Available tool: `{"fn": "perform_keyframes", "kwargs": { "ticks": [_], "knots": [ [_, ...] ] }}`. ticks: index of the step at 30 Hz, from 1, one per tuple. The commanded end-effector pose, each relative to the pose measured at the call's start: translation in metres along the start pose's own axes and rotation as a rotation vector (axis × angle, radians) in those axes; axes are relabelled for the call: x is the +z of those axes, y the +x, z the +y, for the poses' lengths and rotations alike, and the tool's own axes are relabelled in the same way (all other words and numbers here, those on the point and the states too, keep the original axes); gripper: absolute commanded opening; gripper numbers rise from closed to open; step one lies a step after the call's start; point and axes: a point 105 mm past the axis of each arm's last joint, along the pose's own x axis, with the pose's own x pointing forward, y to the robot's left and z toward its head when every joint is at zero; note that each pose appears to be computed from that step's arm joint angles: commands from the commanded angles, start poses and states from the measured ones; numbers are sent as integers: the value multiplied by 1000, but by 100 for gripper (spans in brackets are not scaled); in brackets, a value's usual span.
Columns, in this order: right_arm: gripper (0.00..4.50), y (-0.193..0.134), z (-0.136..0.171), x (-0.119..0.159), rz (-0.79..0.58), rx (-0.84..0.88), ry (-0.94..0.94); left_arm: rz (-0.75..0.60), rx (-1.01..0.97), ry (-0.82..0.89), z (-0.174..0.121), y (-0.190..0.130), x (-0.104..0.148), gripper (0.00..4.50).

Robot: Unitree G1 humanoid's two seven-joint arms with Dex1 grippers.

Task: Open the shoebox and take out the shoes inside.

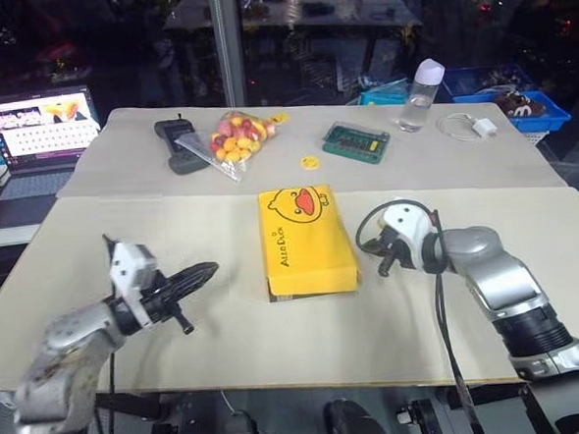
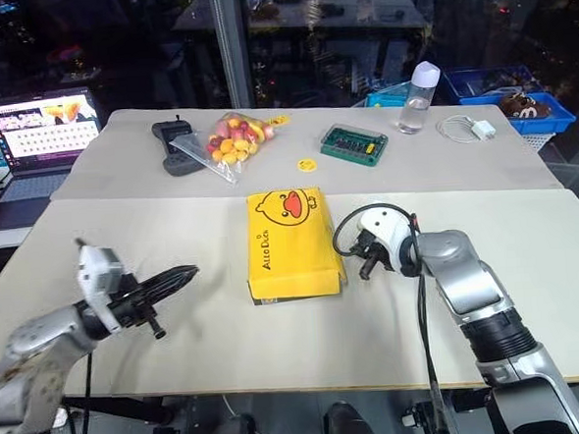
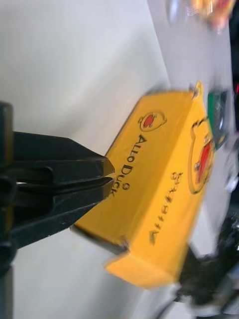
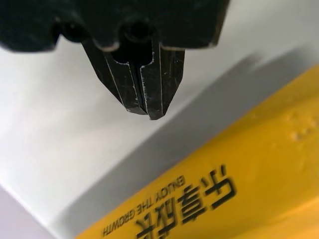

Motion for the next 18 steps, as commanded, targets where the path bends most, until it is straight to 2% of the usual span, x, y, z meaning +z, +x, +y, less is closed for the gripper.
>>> {"fn": "perform_keyframes", "kwargs": {
  "ticks": [1,6,12,18],
  "knots": [
    [0,-11,-11,5,-39,3,-33,16,-62,3,-40,-14,7,9],
    [0,-10,-11,-2,-12,31,-54,59,-69,-23,-53,-21,-2,9],
    [0,2,4,2,-20,111,-84,94,-97,3,-61,-22,-11,9],
    [0,-1,5,47,-211,137,17,82,-98,26,-61,-16,-11,9]
  ]
}}
